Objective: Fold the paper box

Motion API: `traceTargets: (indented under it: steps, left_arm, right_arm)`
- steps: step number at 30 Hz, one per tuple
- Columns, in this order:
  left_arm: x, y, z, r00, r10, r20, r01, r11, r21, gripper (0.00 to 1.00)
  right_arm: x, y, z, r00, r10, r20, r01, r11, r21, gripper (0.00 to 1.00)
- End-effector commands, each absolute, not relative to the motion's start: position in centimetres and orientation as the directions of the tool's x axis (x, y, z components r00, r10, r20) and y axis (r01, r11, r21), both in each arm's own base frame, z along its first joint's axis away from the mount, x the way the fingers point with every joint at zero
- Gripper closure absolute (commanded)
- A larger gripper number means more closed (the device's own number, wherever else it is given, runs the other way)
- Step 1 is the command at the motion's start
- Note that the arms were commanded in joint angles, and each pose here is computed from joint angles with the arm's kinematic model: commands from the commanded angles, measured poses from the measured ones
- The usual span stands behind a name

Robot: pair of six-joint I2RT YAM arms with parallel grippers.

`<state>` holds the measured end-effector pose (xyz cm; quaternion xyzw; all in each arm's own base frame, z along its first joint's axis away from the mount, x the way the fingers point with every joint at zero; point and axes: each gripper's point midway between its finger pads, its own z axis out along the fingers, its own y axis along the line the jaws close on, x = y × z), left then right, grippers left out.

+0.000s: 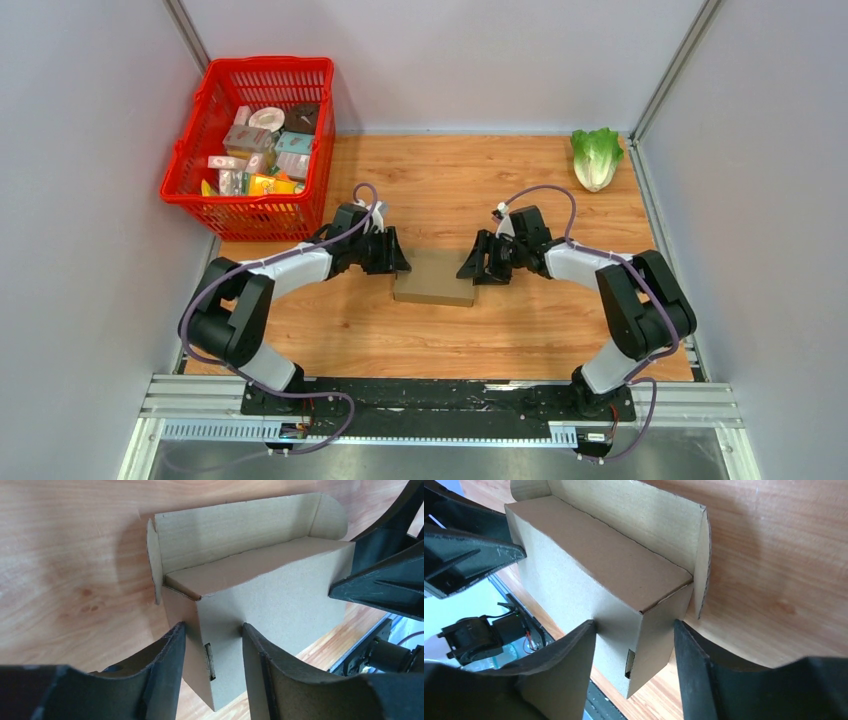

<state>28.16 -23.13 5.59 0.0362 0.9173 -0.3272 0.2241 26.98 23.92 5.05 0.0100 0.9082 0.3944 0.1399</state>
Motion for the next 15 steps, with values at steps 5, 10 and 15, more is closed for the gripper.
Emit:
traceTargets:
  steps: [5,10,15]
  left_arm:
    - [30.2,-25.7,10.2,-0.797,-0.06,-0.601,0.418,0.663,-0.621,0.6]
    - [30.1,-24.7,13.2,-0.671,-0.065,-0.739,0.526,0.661,-0.535,0.62]
    - [29.7,-24.0,14.8,-0.583,-0.066,-0.81,0.576,0.669,-0.47,0.61]
  right_arm:
    - [29.7,27.3,10.1,-0.848,0.053,-0.527,-0.376,0.64,0.67,0.45]
    - [30.6,28.0,14.1,-0.649,0.009,-0.761,-0.525,0.719,0.456,0.44]
    - [30.4,29.3,16.1,-0.45,-0.052,-0.892,-0.615,0.742,0.267,0.43]
